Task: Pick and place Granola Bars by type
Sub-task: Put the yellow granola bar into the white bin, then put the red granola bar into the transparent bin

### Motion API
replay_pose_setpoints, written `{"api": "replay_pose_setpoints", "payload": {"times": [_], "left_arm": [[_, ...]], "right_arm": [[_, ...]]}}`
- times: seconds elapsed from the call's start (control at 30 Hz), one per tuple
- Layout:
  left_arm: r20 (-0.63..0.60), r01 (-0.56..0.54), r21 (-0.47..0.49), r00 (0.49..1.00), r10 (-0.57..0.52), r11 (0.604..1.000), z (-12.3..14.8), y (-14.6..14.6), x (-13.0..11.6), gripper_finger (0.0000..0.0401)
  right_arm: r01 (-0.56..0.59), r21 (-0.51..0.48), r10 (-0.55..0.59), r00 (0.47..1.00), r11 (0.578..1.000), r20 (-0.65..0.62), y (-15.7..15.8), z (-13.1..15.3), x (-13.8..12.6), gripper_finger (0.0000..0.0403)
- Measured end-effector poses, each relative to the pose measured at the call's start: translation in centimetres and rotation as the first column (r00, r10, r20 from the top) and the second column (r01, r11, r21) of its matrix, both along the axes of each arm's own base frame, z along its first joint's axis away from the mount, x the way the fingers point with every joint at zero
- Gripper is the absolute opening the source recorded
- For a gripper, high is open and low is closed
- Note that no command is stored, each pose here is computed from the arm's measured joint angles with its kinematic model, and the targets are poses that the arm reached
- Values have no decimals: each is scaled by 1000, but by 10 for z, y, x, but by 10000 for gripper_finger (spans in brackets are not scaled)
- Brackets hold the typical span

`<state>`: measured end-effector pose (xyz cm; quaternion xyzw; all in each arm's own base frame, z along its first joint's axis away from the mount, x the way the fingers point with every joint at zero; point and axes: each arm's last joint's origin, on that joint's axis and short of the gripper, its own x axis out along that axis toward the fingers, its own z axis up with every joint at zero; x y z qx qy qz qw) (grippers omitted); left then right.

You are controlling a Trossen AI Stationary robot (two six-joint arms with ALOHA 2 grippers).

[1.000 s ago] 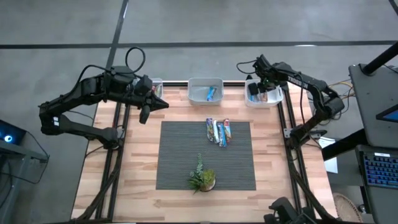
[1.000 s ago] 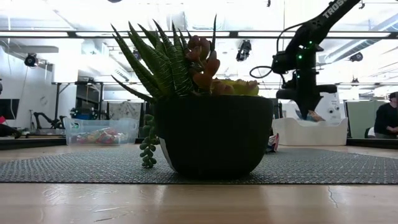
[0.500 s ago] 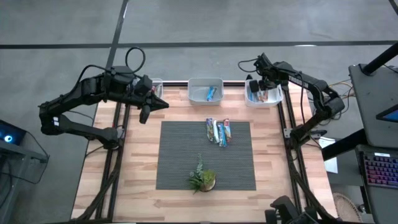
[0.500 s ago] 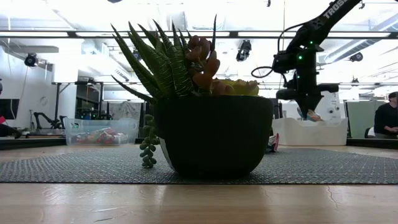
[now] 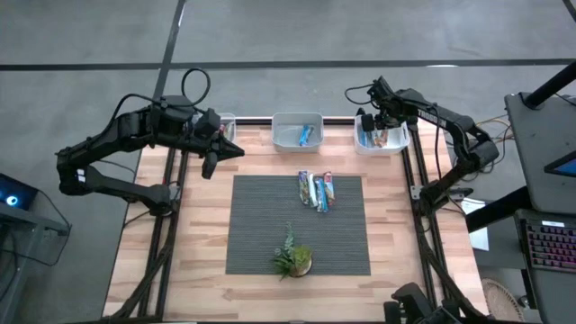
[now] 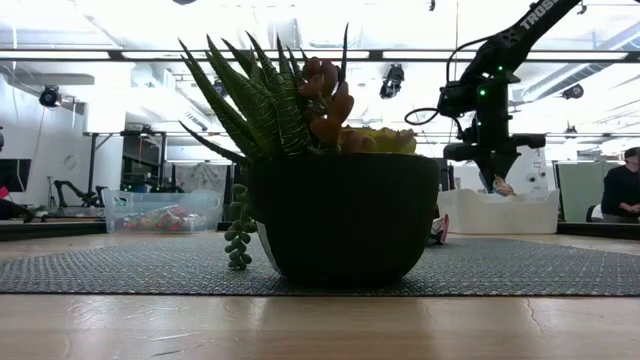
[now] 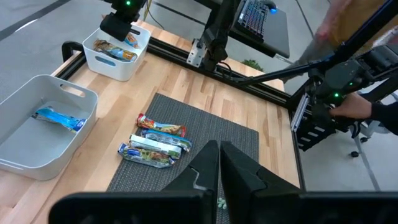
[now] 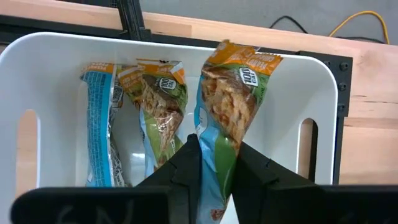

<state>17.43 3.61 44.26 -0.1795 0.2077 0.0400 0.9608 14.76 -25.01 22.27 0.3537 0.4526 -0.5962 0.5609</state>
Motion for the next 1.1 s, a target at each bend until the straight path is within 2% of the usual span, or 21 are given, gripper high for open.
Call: {"api": "replay_pose_setpoints", "payload": {"times": [0.33,0.53,0.7,0.93,1.1], "left_arm": [[0,0,0,1000,0,1000,0,0,0,0],[0,0,0,1000,0,1000,0,0,0,0],[0,0,0,1000,0,1000,0,0,0,0],[0,-5,2,1000,5,1000,0,0,0,0],[-1,-5,5,1000,5,1000,0,0,0,0]], "right_arm": [[2,3,-2,1000,1000,0,0,0,0,147],[-11,22,10,999,1000,31,1,0,2,160],[-67,81,56,989,994,139,7,0,9,129],[-199,74,179,960,977,217,30,12,32,24],[-327,42,303,910,944,284,58,28,50,10]]}}
